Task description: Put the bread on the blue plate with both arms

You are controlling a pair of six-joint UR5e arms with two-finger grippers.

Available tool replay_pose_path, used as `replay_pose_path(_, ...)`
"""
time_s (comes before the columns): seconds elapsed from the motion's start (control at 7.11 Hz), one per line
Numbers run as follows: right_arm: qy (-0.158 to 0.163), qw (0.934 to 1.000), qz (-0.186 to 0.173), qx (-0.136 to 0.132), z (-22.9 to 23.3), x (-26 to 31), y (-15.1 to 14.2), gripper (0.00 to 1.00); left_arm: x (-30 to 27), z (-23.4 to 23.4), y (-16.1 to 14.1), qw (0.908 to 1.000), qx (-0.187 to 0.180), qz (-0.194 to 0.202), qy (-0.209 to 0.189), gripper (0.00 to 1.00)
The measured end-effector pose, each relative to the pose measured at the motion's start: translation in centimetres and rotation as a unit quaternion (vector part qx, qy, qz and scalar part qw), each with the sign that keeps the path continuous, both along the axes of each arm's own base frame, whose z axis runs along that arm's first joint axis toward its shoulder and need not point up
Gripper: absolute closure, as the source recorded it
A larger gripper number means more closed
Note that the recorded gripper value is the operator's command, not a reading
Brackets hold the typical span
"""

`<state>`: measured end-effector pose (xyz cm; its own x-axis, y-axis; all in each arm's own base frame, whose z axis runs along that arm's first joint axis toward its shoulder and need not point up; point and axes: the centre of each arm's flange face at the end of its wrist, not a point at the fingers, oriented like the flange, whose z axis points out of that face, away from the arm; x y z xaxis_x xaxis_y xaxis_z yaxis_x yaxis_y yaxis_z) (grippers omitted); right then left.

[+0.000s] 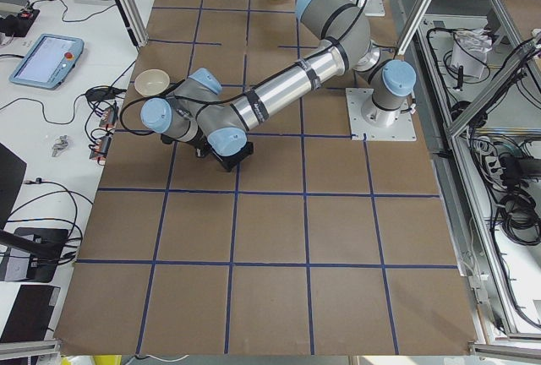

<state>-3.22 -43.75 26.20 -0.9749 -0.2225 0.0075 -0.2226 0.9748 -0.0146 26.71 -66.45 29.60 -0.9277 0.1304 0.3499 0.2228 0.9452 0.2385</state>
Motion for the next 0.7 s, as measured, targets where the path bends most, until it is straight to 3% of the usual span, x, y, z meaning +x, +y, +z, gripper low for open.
replay_pose_path(0.42,-0.01,0.9992,-0.02,0.033,6.6,3.6,-2.2,0.8,-7.6,5.5,5.1,0.999,0.027,0.032,-0.015,0.89)
replay_pose_path(0.7,-0.011,0.9987,-0.028,0.04,7.3,3.9,-2.4,0.8,-17.7,7.1,7.4,0.9984,0.036,0.027,-0.035,0.9)
